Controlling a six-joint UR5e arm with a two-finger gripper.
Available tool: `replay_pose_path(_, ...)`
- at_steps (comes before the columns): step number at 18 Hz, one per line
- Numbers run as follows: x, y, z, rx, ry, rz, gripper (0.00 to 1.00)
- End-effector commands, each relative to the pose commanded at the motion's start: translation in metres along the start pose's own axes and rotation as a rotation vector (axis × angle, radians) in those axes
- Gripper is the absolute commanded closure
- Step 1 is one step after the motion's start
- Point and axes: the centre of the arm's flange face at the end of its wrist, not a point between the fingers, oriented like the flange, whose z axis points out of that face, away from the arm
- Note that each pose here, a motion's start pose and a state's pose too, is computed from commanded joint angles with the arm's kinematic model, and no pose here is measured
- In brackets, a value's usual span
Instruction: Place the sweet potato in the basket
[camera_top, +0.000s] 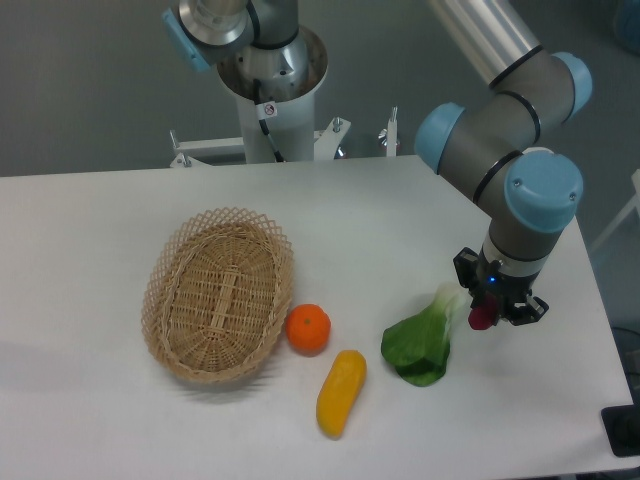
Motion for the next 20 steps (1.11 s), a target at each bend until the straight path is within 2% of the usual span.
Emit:
replay_pose_path(13,0.006,-0.010,0.001,-0.004,0.006,-0.018,0.88)
replay_pose_path(20,0.048,-0.069,0.009,0.008,0.043,0.047,0.88)
